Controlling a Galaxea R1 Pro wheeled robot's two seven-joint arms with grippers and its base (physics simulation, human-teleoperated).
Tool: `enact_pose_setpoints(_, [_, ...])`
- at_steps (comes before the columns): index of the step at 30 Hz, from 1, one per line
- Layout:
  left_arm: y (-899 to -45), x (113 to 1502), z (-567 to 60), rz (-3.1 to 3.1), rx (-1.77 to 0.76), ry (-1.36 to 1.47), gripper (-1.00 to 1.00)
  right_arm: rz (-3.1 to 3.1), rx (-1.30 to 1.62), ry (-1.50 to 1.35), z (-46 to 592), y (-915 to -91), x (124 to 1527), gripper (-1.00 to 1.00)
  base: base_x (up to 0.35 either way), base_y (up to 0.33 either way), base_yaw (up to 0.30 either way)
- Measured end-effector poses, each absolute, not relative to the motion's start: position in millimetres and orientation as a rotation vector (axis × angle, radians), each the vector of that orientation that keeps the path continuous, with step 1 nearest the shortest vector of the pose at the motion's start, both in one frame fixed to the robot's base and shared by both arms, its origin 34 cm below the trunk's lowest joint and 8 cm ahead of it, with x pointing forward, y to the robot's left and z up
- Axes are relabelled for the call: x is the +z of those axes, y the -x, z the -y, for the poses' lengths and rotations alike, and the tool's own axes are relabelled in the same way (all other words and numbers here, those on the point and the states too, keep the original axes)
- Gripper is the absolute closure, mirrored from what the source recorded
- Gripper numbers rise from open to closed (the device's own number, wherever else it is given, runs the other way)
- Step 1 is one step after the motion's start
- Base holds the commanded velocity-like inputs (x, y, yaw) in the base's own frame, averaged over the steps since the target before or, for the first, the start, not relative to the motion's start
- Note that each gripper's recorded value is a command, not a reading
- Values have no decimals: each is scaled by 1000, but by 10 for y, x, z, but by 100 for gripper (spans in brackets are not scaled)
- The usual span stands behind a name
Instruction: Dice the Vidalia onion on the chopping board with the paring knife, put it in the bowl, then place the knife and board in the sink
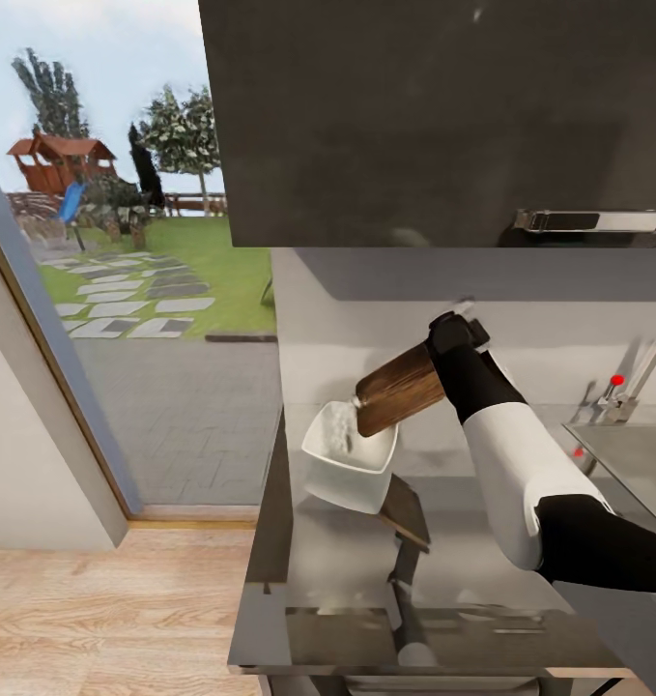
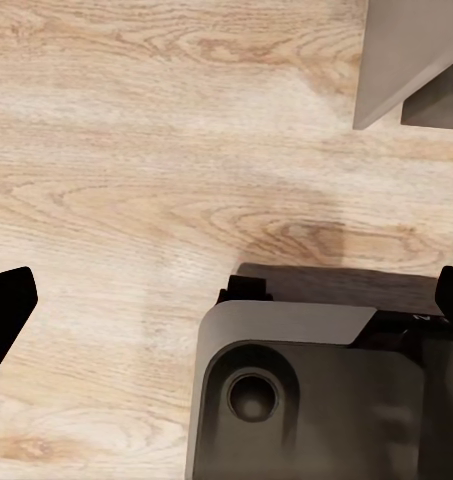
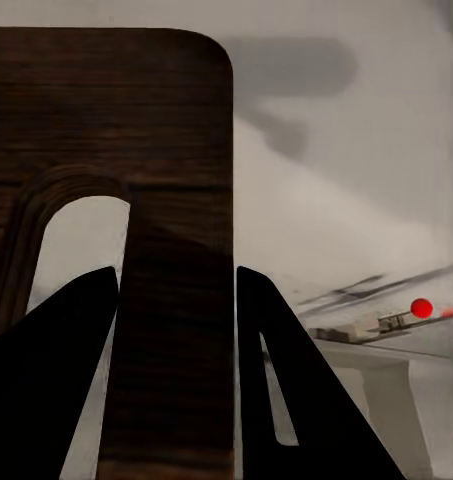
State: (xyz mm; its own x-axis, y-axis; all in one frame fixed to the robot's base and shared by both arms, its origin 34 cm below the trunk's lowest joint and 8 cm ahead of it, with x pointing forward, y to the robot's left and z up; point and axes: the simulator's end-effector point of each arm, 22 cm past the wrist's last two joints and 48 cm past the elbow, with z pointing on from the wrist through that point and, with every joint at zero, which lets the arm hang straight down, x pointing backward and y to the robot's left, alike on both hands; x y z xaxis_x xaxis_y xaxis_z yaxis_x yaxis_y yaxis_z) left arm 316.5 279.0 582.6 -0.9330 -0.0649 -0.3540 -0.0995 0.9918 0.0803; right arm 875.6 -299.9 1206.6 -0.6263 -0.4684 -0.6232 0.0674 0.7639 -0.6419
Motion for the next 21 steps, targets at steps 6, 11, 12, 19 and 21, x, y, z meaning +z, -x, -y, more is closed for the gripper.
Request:
enact_pose_setpoints(6, [-3164,5826,-2790,-2778,137,119,-100,-2098,-849,319,2936,-8751,12115,100,0,0,0])
enact_pose_setpoints(11, [-3165,5826,-2790,-2777,137,118,-100,-2097,-851,320,2929,-8751,12118,100,0,0,0])
enact_pose_setpoints(12, [-3165,5826,-2790,-2777,137,118,-100,-2097,-852,320,2929,-8751,12119,100,0,0,0])
enact_pose_setpoints(19, [-3165,5827,-2790,-2777,137,118,-100,-2057,-755,277,2908,-8752,12373,100,0,0,0])
enact_pose_setpoints(21, [-3165,5827,-2797,-2777,139,119,-100,-2087,-677,268,2879,-8752,12298,100,0,0,0])
